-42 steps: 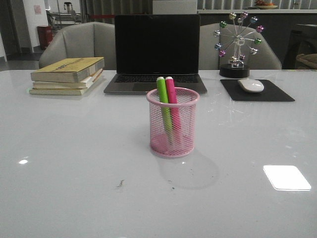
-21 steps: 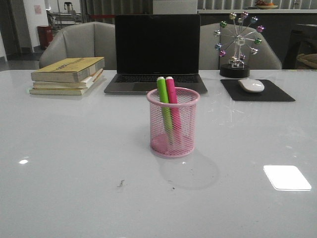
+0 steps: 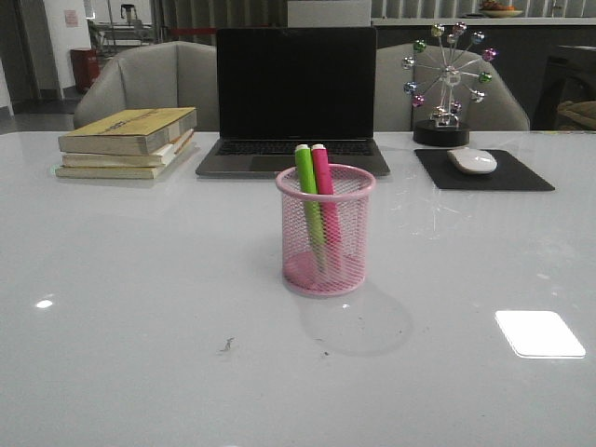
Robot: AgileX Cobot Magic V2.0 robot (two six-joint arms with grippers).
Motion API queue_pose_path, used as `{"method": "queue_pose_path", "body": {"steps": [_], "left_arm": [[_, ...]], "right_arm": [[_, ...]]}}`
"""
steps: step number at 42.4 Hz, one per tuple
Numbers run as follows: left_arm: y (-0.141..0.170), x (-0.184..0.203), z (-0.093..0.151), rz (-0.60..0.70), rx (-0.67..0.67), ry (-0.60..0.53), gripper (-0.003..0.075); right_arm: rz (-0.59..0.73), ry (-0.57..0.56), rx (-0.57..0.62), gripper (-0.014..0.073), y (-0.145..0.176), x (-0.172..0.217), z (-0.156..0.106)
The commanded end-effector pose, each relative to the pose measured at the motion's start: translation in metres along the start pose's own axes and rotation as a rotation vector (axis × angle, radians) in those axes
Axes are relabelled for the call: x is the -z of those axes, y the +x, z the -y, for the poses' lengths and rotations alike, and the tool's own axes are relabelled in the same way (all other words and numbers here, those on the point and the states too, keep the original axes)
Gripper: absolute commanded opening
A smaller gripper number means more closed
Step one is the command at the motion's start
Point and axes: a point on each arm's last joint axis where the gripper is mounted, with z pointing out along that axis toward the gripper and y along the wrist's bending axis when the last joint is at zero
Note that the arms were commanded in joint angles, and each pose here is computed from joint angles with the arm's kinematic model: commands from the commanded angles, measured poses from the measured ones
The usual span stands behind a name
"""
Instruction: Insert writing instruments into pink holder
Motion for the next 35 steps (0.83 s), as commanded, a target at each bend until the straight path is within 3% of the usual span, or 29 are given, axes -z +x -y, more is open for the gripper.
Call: {"method": "queue_pose_path", "body": {"steps": [1,35], "left_arm": [[-0.0080,0.0020,0.0003,0.105,0.008,0.006,0.0091],[-0.0080,0.0020,0.0003,0.105,0.008,0.006,0.0091]], "right_arm": [[0.115,-0.002,0.033,0.0069,-0.0107,0.0023,-0.0005],[0.112,0.001,0.012,0.0069,-0.0104,0.0022,-0.0002]]}}
